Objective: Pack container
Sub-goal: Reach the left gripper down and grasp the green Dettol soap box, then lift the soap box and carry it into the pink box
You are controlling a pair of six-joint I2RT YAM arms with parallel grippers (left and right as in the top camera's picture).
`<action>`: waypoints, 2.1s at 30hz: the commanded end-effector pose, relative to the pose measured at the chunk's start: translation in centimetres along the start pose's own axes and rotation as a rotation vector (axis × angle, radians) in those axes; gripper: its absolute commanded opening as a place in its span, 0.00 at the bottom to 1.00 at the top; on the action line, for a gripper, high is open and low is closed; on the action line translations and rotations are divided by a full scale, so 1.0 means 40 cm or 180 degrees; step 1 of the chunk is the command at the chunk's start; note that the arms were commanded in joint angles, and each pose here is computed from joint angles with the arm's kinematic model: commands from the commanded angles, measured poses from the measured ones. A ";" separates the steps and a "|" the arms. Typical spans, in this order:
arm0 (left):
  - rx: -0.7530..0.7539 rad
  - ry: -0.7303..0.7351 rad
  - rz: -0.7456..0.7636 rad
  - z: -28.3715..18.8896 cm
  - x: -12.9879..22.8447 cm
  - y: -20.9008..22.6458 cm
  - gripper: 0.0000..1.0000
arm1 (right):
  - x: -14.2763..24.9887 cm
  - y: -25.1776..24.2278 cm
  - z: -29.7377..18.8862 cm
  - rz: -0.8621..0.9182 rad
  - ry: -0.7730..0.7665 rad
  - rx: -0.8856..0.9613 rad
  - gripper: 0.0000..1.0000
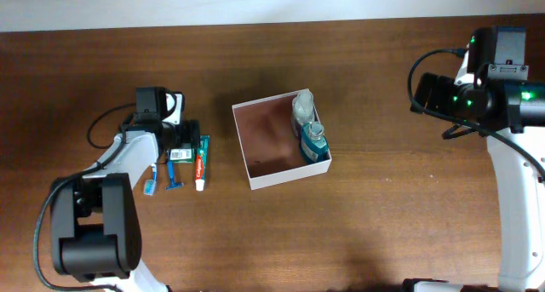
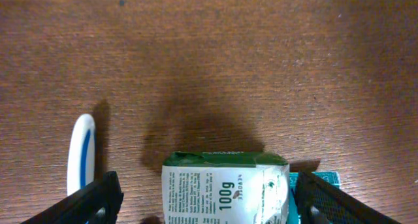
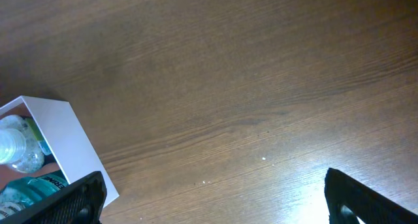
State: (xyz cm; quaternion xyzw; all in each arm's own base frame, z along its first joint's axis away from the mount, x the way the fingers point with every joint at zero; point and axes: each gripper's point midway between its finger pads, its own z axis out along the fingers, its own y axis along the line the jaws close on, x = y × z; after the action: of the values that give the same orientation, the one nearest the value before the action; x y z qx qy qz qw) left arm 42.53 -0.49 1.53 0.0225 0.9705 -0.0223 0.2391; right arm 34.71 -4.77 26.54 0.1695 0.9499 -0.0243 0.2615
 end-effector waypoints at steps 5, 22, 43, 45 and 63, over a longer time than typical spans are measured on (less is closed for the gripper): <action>0.0012 0.0059 0.0013 0.024 0.009 0.001 0.84 | -0.008 -0.006 -0.003 0.0033 -0.0033 0.0018 0.98; 0.0064 -0.0032 0.0129 0.026 -0.011 -0.041 0.44 | -0.008 -0.006 -0.003 0.0032 -0.0033 0.0018 0.98; 0.0126 -0.0408 0.0230 -0.230 -0.192 -0.096 0.30 | -0.008 -0.006 -0.003 0.0033 -0.0032 0.0018 0.99; 0.0183 -0.0491 0.0213 -0.266 -0.201 -0.130 0.30 | -0.008 -0.006 -0.003 0.0033 -0.0033 0.0018 0.98; 0.0882 -0.0491 -0.0436 -0.371 -0.159 -0.460 0.30 | -0.008 -0.006 -0.003 0.0032 -0.0033 0.0018 0.98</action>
State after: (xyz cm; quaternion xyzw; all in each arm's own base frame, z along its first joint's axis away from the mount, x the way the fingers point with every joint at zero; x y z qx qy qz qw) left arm 40.60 -16.51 16.57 0.0207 0.9428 -0.1528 0.2954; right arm 34.71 -4.77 26.54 0.1691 0.9500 -0.0244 0.2615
